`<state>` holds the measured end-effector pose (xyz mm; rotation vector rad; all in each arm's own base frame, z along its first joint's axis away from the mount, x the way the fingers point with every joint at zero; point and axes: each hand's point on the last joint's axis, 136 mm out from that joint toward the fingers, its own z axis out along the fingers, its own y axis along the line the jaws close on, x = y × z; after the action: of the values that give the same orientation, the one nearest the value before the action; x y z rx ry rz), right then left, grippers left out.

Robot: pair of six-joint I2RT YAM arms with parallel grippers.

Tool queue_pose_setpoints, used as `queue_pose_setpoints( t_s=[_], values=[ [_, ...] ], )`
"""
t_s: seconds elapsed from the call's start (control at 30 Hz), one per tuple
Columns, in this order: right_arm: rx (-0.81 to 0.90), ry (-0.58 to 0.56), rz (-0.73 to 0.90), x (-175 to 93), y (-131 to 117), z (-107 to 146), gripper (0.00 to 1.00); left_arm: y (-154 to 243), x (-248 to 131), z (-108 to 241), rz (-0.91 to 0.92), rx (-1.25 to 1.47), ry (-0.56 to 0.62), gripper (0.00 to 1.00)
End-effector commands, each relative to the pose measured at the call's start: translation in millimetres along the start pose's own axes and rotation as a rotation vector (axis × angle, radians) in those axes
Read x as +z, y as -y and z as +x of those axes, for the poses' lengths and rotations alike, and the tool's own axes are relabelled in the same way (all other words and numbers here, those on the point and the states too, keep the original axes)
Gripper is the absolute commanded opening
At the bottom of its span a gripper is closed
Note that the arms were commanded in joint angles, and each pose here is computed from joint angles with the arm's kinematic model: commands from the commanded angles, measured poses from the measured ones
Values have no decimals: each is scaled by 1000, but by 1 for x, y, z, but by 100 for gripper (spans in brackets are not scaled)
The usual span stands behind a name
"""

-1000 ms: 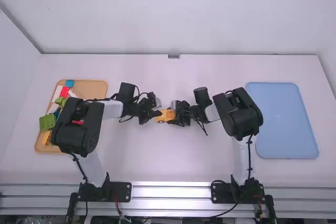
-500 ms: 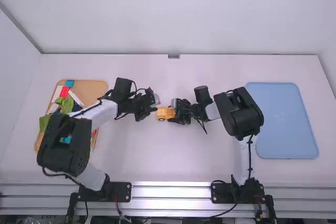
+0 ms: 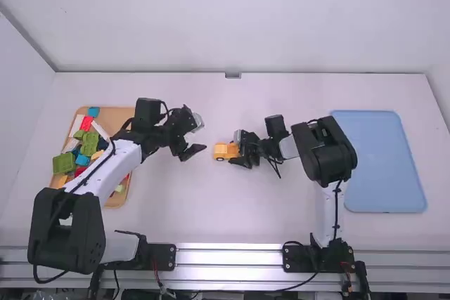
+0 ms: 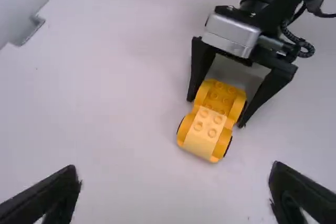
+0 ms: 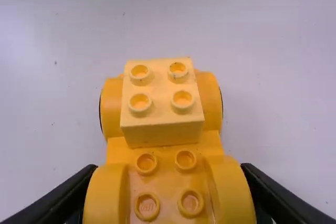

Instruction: Assemble lego blocks to make yellow taxi

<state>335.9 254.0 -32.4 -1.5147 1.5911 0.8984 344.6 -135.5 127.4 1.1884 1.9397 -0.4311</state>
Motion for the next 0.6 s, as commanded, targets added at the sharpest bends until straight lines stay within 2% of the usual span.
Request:
queue_pose_setpoints(
  t_s=[0.0,0.07,0.27,0.4,0.47,0.5,0.53,0.57],
  values=[
    [-21,-119,46,-5,3,21,85,1,-1,2,-3,-17,2,99],
    [-33,-156,54,-15,3,16,100,-2,-3,3,-12,-35,0,99],
    [-53,-280,156,-44,18,1,99,-42,-14,20,-197,-337,-41,99],
    [-98,-258,211,-61,29,-24,98,-64,-25,38,-340,-518,-84,99],
    [-82,-202,238,-67,34,-48,99,-71,-28,42,-389,-597,-88,99],
    [-39,-139,255,-74,39,-75,98,-77,-32,44,-435,-701,-76,99],
    [-36,-133,256,-75,39,-78,98,-78,-32,44,-440,-712,-73,99],
    [-26,-93,251,-80,39,-102,99,-81,-34,45,-471,-802,-57,99]
  ],
)
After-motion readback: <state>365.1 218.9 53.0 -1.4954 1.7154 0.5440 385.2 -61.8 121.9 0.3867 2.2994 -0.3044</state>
